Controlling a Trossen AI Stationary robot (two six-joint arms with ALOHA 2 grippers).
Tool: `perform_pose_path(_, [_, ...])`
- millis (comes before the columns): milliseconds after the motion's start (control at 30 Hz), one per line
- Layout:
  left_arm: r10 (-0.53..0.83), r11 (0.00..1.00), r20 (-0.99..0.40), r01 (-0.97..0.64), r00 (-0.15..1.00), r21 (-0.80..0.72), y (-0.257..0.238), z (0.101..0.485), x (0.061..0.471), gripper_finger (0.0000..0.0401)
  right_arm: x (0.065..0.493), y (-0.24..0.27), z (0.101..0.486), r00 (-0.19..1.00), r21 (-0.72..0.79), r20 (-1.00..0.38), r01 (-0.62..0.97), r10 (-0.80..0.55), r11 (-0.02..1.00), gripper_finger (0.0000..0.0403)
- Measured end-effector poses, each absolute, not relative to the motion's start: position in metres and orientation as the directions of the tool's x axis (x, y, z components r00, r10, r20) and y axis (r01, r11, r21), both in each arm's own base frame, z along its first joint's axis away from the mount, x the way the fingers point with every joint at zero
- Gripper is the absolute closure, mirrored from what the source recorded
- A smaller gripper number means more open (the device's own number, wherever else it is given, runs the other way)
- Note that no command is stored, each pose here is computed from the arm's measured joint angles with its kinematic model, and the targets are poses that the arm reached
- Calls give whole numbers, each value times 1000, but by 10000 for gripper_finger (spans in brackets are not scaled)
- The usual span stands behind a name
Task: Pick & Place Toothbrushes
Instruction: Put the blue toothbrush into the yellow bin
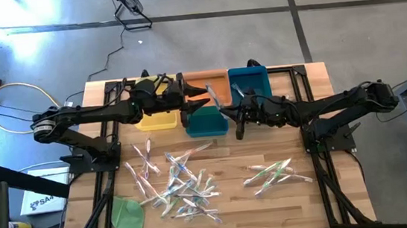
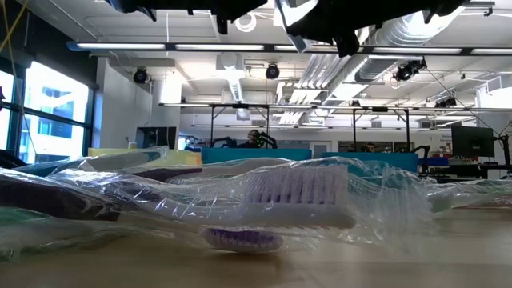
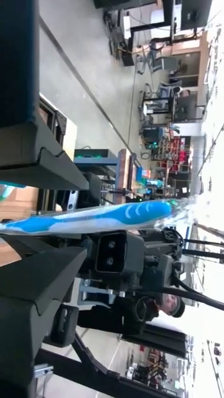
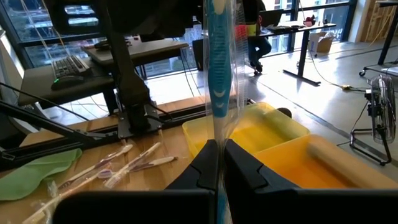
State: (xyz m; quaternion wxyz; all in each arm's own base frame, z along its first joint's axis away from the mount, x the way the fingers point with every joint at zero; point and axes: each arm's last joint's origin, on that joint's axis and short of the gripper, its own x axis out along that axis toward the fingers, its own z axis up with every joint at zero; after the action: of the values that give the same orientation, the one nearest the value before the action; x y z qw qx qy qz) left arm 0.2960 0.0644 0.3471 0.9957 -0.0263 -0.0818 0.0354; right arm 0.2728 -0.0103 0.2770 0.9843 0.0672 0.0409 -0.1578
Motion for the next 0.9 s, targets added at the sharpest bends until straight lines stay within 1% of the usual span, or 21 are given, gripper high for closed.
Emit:
perform_pose_path(233, [75,996,157,-66,985,-59,66,341,303,246,273,-10,277,947,119,-105,317,-305,941,399])
perform_pose_path(433, [73,996,197,-62,978,-60,68,337,310,247,273,-10,276,946,118,-107,317,-305,941,399])
perform_pose_path(900, [58,998,214,-49,975,-49,67,339,310,247,273,-11,276,943,116,-110,325,-313,939,399])
